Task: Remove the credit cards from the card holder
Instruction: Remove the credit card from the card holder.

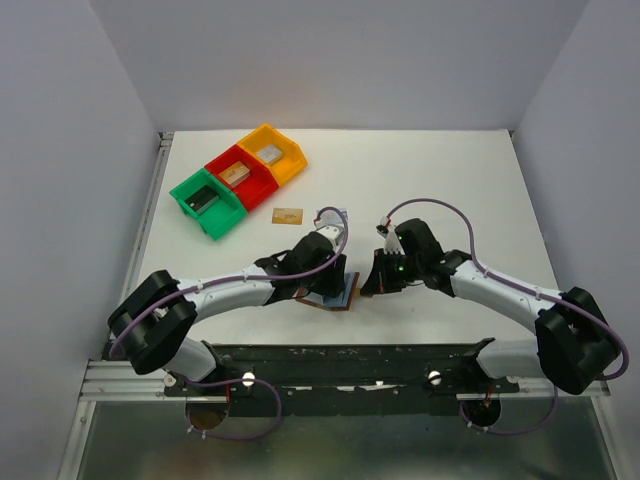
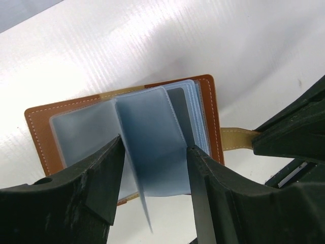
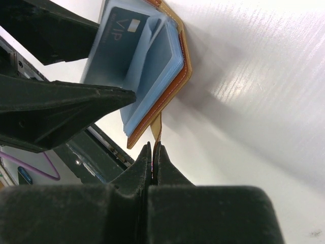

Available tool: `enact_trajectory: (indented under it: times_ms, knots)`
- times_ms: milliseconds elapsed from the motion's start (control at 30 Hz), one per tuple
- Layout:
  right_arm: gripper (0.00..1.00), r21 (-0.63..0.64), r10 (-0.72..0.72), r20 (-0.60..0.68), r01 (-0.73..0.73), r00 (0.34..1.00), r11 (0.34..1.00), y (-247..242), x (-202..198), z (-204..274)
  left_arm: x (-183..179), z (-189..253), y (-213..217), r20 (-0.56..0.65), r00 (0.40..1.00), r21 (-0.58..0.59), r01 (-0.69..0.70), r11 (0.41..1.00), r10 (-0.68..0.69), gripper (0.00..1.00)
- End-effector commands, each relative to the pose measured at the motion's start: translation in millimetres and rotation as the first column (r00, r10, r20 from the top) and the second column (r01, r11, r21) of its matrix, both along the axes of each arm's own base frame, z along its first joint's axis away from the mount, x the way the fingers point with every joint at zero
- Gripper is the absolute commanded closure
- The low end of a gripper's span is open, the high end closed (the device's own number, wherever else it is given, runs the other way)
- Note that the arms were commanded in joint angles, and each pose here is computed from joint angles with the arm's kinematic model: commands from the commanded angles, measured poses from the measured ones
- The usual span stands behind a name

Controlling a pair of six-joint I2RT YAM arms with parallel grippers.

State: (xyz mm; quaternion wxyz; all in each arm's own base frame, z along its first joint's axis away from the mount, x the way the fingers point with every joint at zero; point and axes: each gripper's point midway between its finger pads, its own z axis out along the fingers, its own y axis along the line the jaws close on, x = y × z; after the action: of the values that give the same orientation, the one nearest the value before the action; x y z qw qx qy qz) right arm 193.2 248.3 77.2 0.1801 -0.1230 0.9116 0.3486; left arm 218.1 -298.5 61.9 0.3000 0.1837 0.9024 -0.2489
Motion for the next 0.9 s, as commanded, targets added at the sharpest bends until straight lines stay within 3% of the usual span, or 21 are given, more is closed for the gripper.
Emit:
enact_trajectory:
  times_ms: [0,267,433,767,800,867]
  knots:
    - [1.00,0.015,0.010,0.019,-0.011,1.000,1.000,1.7,-0.4,4.7,5.2,4.6,15.0,0.038,0.997,0.032,-0.068,0.997,0.067,0.36]
    - [1.00,0.000,0.005,0.017,-0.005,1.000,1.000,0.3,0.9,0.3,5.9,7.7,18.9,0.058,0.996,0.036,-0.074,0.997,0.072,0.39]
    - [1.00,-0.014,0.002,0.014,-0.002,1.000,1.000,-1.5,1.1,-4.5,4.2,6.2,15.2,0.050,0.997,0.027,-0.057,0.998,0.055,0.65]
    - [0.99,-0.057,-0.022,0.012,0.022,1.000,0.998,-8.7,2.2,-12.1,2.9,6.9,10.5,0.045,0.999,0.018,-0.031,0.999,0.030,0.86]
    - [0.94,-0.066,-0.031,0.012,0.032,0.999,0.997,-10.5,2.8,-13.1,2.5,6.2,10.7,0.042,0.999,0.020,-0.030,0.999,0.029,0.87]
    - [0.74,-0.075,-0.047,0.025,0.049,0.999,0.996,-12.7,5.4,-10.0,2.6,7.0,9.2,0.042,0.999,0.014,-0.027,1.000,0.026,0.92]
